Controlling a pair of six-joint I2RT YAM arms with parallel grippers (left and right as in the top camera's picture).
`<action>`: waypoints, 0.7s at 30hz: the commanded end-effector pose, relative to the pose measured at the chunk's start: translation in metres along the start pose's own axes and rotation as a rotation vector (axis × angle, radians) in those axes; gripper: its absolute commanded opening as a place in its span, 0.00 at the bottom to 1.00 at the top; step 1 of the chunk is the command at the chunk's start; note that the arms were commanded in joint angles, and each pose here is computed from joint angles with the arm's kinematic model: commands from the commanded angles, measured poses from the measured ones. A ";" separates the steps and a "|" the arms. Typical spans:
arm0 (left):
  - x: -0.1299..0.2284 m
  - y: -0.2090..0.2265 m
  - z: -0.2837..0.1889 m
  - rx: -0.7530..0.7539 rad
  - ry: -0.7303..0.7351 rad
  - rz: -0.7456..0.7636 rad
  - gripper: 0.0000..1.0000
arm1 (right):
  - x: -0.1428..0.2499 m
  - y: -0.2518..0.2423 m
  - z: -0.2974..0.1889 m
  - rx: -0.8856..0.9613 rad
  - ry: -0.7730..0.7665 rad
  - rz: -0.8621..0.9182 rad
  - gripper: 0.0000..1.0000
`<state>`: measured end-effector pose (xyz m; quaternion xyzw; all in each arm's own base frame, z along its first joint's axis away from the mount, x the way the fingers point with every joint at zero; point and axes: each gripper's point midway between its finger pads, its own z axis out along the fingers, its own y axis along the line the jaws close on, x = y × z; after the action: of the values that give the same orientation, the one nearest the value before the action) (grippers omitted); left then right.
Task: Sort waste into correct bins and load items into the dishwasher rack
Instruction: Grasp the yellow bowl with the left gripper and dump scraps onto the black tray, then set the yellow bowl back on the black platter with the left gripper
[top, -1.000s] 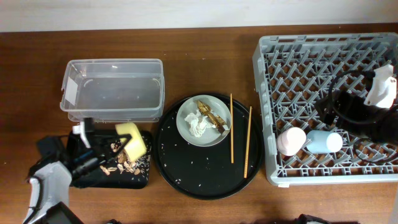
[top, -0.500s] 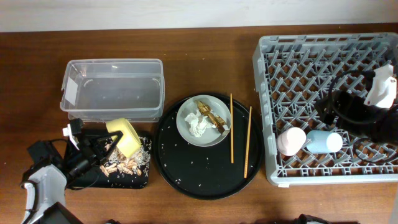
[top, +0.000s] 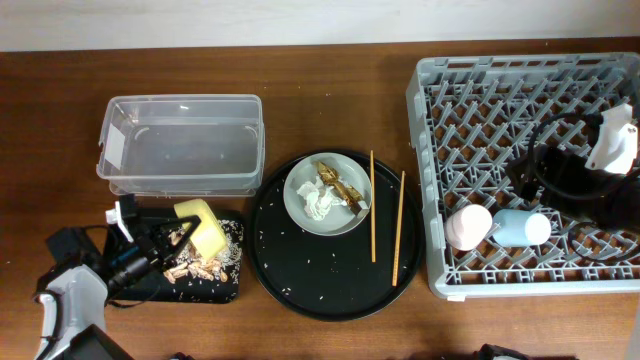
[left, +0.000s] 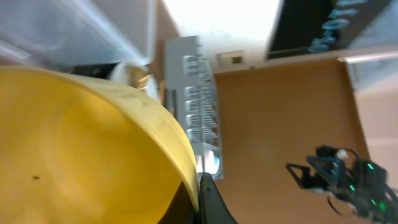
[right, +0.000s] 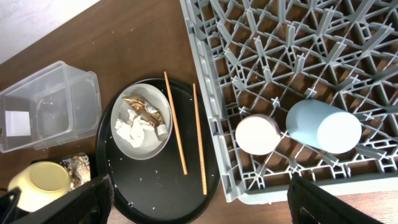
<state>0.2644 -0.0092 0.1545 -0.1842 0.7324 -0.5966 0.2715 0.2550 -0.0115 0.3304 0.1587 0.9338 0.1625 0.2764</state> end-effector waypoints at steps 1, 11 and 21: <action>-0.004 -0.019 -0.001 0.102 -0.016 0.098 0.00 | 0.000 0.000 0.000 0.009 -0.002 -0.017 0.89; 0.011 -0.014 0.013 0.051 0.065 0.016 0.00 | 0.000 0.000 0.000 0.009 -0.003 -0.017 0.89; 0.054 -0.140 0.181 -0.086 0.267 0.478 0.00 | -0.002 0.000 0.000 0.008 -0.009 -0.020 0.89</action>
<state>0.3094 -0.1667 0.2517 0.1227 0.7935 -0.5173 0.2962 0.2566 -0.0124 0.3313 0.1583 0.9330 0.1608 0.2803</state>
